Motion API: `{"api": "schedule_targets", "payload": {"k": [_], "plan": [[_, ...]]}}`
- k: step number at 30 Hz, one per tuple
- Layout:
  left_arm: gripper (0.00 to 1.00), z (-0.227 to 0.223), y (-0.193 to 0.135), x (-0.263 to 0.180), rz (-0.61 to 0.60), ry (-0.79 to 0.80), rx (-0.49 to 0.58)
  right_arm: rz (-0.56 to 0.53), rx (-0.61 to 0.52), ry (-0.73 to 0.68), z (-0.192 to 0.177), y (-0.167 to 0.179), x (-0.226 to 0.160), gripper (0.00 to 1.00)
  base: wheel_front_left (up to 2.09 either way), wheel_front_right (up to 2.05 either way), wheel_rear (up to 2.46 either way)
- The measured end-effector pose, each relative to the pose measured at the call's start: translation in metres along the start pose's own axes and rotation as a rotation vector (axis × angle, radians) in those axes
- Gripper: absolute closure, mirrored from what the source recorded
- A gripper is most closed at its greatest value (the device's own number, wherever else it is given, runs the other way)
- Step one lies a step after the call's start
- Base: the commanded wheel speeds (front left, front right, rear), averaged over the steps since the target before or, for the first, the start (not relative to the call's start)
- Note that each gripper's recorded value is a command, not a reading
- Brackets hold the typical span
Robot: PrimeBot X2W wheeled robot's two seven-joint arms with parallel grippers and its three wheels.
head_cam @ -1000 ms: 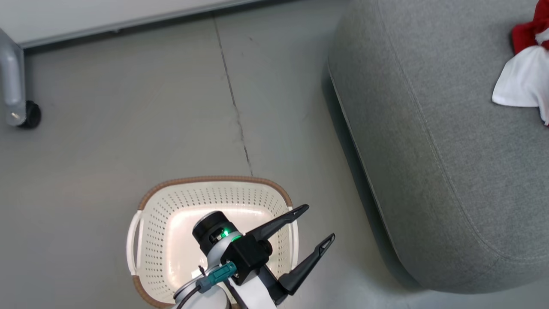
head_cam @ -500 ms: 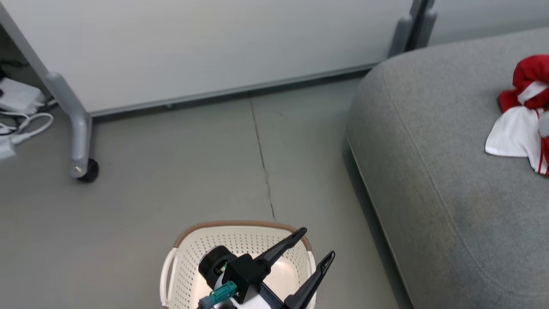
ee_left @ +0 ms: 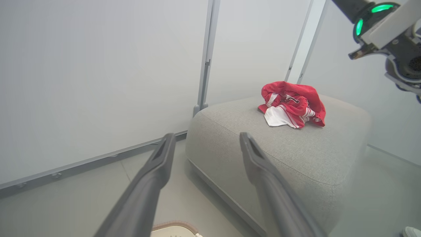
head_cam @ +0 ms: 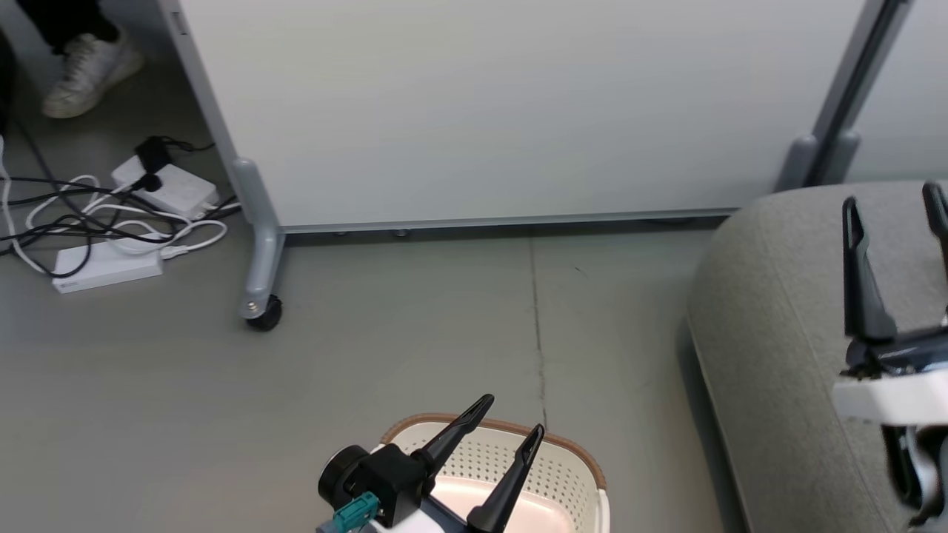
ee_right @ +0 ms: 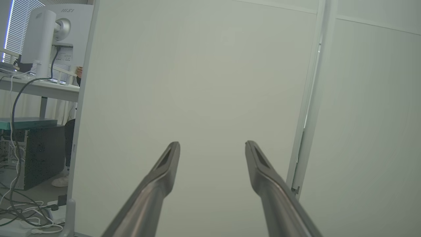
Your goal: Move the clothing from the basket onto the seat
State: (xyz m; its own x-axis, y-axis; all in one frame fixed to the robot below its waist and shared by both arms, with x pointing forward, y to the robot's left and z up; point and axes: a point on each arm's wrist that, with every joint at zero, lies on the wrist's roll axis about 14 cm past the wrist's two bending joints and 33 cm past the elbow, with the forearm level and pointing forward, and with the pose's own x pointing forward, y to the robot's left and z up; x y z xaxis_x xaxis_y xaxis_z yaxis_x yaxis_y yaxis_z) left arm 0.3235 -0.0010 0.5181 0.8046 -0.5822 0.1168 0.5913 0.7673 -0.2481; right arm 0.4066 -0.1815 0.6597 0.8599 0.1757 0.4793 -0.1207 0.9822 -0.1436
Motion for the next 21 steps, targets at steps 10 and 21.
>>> {"api": "schedule_targets", "payload": {"k": [10, 21], "plan": [[0.0, 0.014, 0.034, -0.033, 0.164, -0.055, 0.024, 0.044, 0.176, 0.087, -0.024, 0.065, -0.034, 0.0, 0.0, 0.0, 0.0], [0.0, 0.03, 0.091, -0.075, 0.415, -0.116, 0.051, 0.098, 0.241, 0.213, -0.057, 0.093, -0.053, 0.0, 0.0, 0.0, 0.0]]}}
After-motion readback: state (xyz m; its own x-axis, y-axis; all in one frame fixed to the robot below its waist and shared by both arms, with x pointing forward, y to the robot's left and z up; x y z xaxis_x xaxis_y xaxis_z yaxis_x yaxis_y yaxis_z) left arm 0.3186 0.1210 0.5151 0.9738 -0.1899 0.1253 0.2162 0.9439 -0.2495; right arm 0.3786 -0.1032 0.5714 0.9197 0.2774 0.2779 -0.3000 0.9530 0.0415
